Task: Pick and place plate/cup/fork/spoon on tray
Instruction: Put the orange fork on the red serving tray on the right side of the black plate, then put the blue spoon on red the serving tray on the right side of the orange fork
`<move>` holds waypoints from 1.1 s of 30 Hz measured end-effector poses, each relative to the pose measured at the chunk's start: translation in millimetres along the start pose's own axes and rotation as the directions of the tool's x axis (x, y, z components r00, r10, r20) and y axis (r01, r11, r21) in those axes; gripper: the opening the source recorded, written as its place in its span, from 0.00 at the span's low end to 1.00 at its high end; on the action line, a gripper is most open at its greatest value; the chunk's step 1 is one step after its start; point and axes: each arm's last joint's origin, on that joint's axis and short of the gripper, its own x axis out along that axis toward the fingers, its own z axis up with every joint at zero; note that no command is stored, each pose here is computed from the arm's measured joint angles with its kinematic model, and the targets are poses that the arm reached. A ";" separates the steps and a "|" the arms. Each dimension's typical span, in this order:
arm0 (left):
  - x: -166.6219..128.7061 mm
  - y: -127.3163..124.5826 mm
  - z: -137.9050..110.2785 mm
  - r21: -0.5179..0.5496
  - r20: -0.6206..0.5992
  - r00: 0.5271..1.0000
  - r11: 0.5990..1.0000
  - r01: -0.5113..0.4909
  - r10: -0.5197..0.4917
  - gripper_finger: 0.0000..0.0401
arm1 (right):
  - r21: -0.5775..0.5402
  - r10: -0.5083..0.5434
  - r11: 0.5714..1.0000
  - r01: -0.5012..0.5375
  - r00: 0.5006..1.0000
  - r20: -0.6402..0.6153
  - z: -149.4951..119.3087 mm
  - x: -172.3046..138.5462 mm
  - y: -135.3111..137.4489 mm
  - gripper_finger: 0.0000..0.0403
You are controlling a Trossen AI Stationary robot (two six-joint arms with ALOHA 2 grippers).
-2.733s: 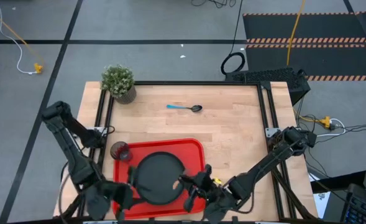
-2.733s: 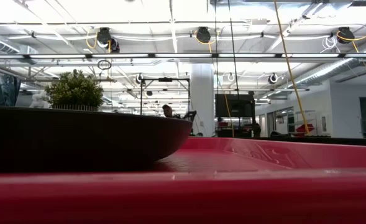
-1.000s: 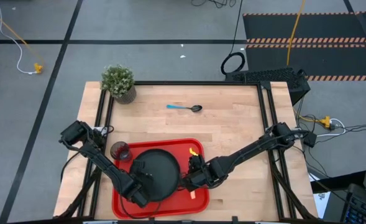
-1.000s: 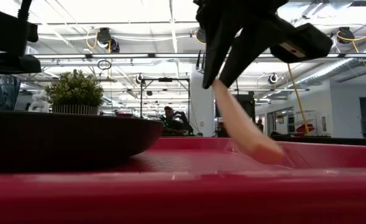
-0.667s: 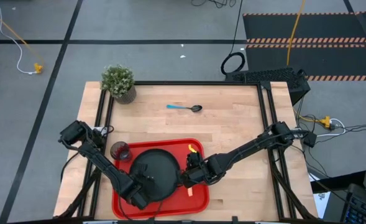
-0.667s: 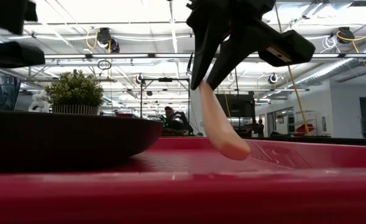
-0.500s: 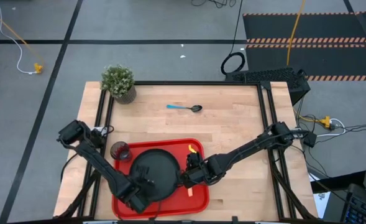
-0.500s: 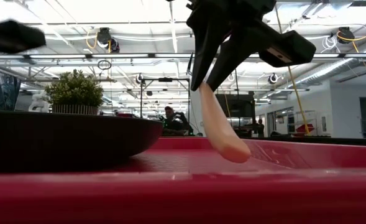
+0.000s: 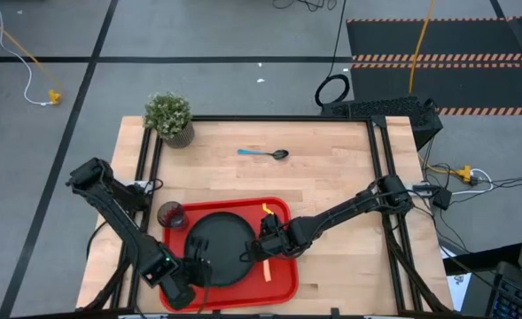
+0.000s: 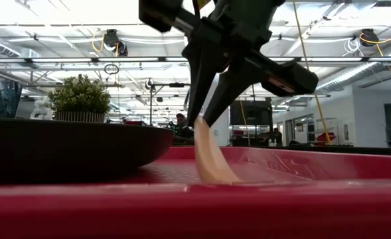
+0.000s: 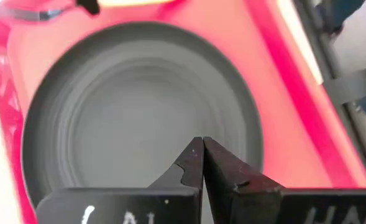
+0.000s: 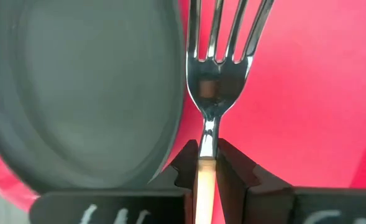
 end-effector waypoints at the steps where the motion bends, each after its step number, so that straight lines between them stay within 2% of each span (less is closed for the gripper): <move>1: -1.1 -2.0 -0.1 0.002 0.010 1.000 1.000 0.004 -0.005 0.04 | 0.001 -0.006 1.000 0.006 1.000 0.001 1.1 0.2 -0.5 0.06; 13: -3.7 -9.4 -3.4 0.021 0.017 1.000 1.000 0.012 -0.012 0.01 | -0.016 -0.035 0.999 0.035 0.999 0.018 3.8 0.3 -3.1 0.18; 20: -4.0 -10.4 -4.0 0.021 0.017 1.000 1.000 0.013 -0.014 0.06 | -0.039 -0.040 0.998 0.042 0.998 0.038 4.4 0.2 -3.8 0.22; 26: -5.7 -14.4 -6.1 0.031 0.019 1.000 0.999 0.020 -0.021 0.06 | -0.195 0.027 0.981 -0.021 0.999 0.027 -1.7 -0.2 2.2 0.23; 30: -7.1 -17.4 -7.7 0.049 0.022 0.999 0.999 0.023 -0.024 0.06 | -0.346 0.069 0.936 -0.063 0.998 0.003 -18.1 -2.2 4.4 0.23; 33: -7.1 -16.8 -7.4 0.072 0.036 0.999 0.997 -0.003 0.001 0.06 | -0.455 0.077 0.887 -0.074 0.997 -0.011 -29.7 -3.8 3.6 0.23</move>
